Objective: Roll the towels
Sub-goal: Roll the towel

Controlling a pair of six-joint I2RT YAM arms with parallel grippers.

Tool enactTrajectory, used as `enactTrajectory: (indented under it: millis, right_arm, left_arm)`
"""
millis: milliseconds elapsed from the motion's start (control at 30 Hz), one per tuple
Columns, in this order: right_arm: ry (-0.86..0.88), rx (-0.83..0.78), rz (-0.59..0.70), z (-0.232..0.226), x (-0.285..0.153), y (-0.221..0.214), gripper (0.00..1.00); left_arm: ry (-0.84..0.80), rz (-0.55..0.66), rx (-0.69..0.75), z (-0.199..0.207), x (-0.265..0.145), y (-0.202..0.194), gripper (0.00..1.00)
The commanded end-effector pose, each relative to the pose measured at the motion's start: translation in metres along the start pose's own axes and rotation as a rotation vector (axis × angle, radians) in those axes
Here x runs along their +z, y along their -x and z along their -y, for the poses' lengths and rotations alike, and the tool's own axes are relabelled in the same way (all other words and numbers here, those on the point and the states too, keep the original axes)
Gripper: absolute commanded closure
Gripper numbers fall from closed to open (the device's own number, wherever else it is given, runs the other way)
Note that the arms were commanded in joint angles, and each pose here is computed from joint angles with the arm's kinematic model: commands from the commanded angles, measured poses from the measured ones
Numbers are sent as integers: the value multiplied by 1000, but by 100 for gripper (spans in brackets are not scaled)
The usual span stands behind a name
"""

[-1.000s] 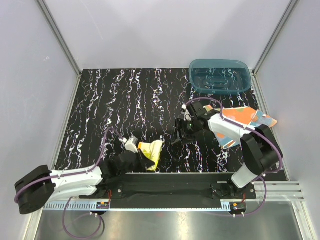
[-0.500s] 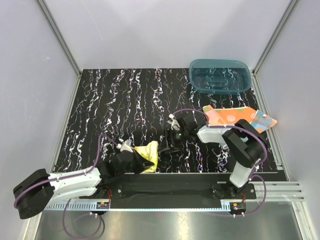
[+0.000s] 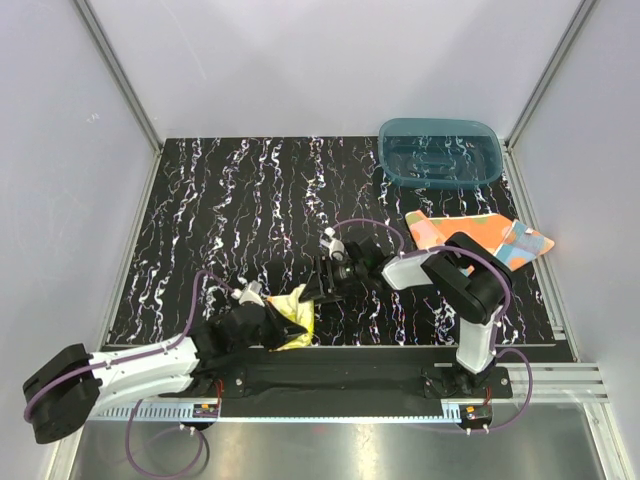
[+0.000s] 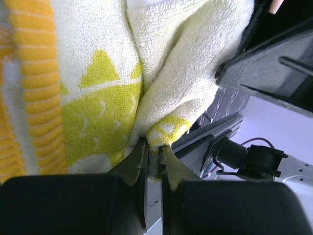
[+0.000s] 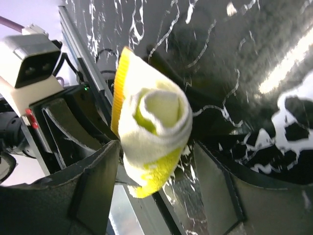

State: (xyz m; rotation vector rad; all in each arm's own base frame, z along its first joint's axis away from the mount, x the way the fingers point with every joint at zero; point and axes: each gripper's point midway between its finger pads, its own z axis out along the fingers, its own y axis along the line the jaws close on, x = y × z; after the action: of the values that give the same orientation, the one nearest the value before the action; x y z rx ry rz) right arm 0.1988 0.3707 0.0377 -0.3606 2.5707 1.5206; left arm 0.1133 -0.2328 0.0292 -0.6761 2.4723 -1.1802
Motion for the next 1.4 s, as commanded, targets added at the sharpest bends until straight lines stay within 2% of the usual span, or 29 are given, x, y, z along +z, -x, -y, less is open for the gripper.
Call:
enactTrajectory:
  millis: [0,33,100,133,200,233,367,400,467,500,533,600,667,733,900,1000,1033,1067,1133,1167,1300,1367]
  right_arm:
    - [28,-39,13,-8,11,7,30]
    - [19,-44,9,-6,12,8,33]
    - [-19,-37,0,-1,14,8,46]
    - [-41,-40,0,3,14,8,67]
    - [-126,-15,10,16,11,7,84]
    - [-160,-10,21,19,7,8,99]
    - [-365,34,101,41,-22,15,100]
    - [-472,47,129,50,-40,14,100]
    - [-585,62,177,58,-62,16,100]
    - [-689,73,219,64,-85,17,100]
    - [-732,92,244,67,-97,17,100]
    - [-835,123,271,78,-122,13,100]
    - [-881,136,284,79,-137,10,100]
    - [-968,160,259,89,-154,1,100]
    - [-1061,181,203,105,-171,-13,100]
    - [-1067,183,203,106,-177,-7,91]
    - [-1065,177,202,105,-179,-5,84]
    - [-1066,188,211,107,-182,-1,68]
    - [-1062,189,209,108,-185,5,57]
    - [-1063,204,216,110,-189,9,46]
    - [-1034,212,237,112,-194,25,30]
    - [-1000,202,239,106,-192,30,28]
  left_arm:
    - [219,-32,77,-83,-5,-7,100]
    - [231,-33,86,-86,-5,-7,100]
    - [230,-29,121,-81,-5,-5,100]
    - [258,-28,139,-89,-6,-4,100]
    - [230,-20,205,-69,-4,0,100]
    - [255,-24,239,-72,-5,1,100]
    - [300,-9,427,-50,-5,14,100]
    - [322,4,506,-40,-3,22,100]
    - [337,22,578,-24,1,30,100]
    - [378,7,647,-27,5,33,100]
    - [342,22,672,-1,11,37,100]
    - [364,-4,764,6,22,36,100]
    - [352,-6,812,26,32,35,100]
    - [371,-29,834,25,41,33,100]
    - [314,-31,756,33,47,26,100]
    - [240,-36,694,39,47,20,100]
    - [227,-36,672,40,46,19,100]
    - [222,-35,646,39,45,20,100]
    - [240,-27,568,29,41,22,100]
    - [242,-25,539,25,39,23,100]
    - [238,-28,385,11,32,22,100]
    - [265,-28,340,0,30,24,100]
